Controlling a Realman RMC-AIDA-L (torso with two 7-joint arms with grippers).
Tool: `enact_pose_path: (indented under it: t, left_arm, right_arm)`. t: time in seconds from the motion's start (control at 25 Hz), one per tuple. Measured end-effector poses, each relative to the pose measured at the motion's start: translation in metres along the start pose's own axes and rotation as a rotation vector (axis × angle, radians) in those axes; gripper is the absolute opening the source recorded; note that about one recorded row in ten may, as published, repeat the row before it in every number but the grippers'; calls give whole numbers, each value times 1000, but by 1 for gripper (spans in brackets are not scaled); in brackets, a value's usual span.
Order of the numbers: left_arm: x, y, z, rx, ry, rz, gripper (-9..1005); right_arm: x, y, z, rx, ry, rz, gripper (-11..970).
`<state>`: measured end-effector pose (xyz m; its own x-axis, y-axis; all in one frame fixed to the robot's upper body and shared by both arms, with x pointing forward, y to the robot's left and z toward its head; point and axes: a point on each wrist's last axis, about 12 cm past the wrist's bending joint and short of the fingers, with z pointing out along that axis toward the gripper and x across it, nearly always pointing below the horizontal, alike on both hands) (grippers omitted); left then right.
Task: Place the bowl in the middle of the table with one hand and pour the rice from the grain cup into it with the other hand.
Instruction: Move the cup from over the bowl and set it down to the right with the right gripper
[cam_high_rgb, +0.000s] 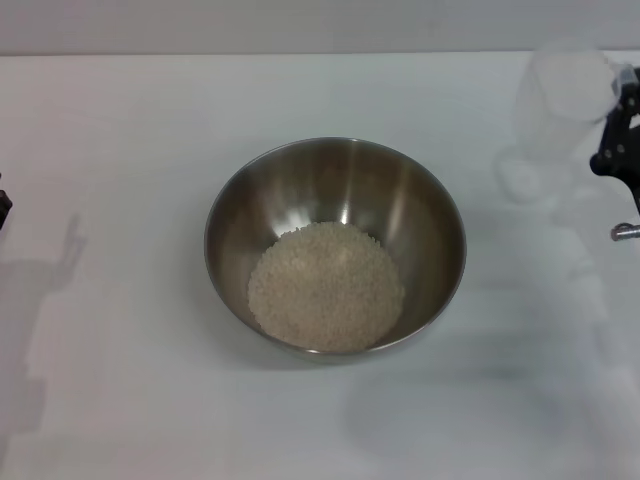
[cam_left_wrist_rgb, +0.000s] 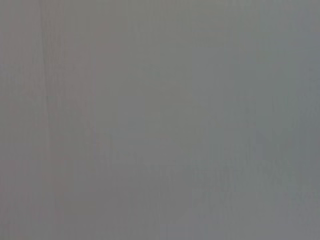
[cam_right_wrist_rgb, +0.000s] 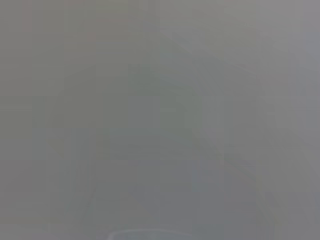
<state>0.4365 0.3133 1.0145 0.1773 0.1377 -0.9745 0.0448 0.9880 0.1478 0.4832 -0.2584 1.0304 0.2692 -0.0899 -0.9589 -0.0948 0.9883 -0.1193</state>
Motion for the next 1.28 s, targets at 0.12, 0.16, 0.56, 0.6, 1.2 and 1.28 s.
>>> enact_pose_path:
  t: [0.12, 0.16, 0.56, 0.6, 1.2, 1.28]
  left_arm:
    - [0, 0, 0, 2, 0, 0, 834]
    - [0, 0, 0, 2, 0, 0, 834]
    - [0, -1, 1, 3, -2, 0, 834]
    - [0, -1, 1, 3, -2, 0, 834]
    - [-1, -1, 4, 8, -8, -1, 834]
    - [-1, -1, 4, 8, -8, -1, 834]
  right_arm:
    - [14, -10, 7, 16, 110, -30, 13]
    - [14, -10, 7, 16, 110, -30, 13]
    - [26, 5, 28, -108, 221, -56, 12]
    - [26, 5, 28, -108, 221, -56, 13]
    - [35, 23, 40, -235, 320, -91, 11]
    - [36, 24, 40, -248, 324, -96, 12]
